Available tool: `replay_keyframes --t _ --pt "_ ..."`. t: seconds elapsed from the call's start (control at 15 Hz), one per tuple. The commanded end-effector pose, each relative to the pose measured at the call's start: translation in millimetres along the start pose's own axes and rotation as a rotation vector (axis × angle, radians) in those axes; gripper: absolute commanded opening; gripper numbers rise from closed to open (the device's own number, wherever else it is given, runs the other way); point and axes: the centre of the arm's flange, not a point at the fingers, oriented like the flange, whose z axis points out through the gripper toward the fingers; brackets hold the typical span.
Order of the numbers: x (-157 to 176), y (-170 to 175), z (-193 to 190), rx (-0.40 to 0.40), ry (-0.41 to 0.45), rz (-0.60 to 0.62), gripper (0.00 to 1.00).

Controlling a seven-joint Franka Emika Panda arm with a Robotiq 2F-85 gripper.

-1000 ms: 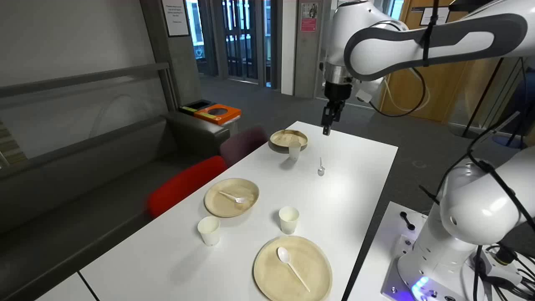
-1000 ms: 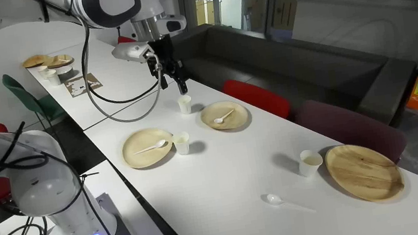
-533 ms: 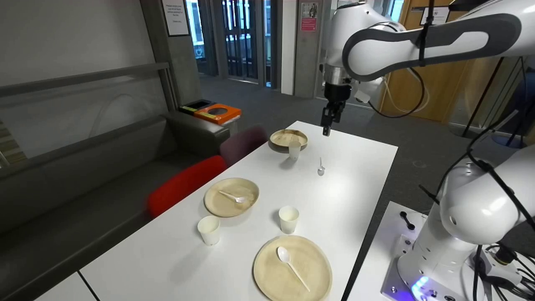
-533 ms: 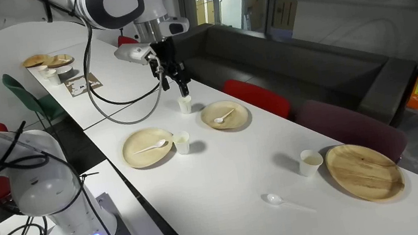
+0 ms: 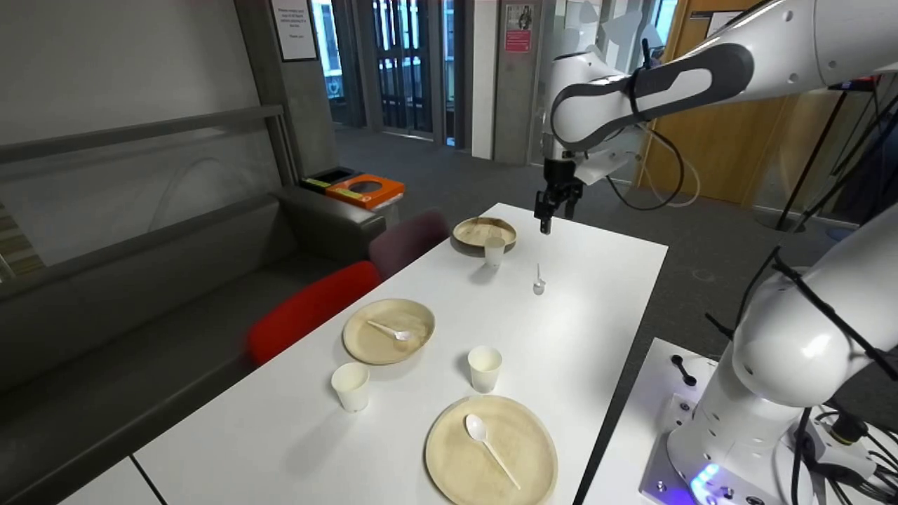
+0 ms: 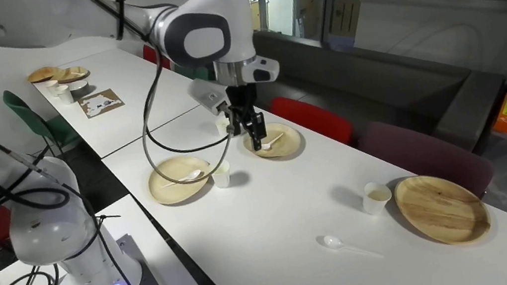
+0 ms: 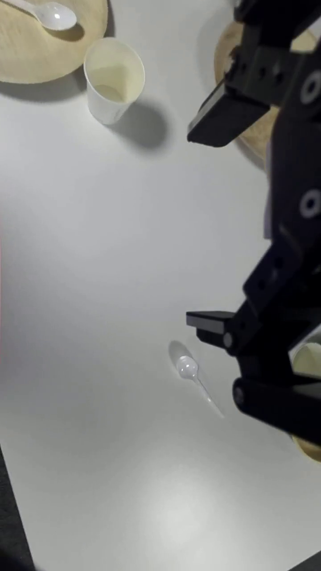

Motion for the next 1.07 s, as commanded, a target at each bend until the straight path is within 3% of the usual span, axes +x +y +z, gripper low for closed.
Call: replay_keyframes --t 0.0,0.53,0.6,0.67,1.0 --pt "47 34 21 0.016 -0.034 0.112 1.00" --pt "125 115 76 0.004 -0.127 0.346 1.00" --pt "127 120 76 0.019 -0.134 0.348 1.00" --pt "103 105 85 -0.002 -0.124 0.311 1.00" --pt "118 115 89 0.001 -0.127 0.333 1.00"
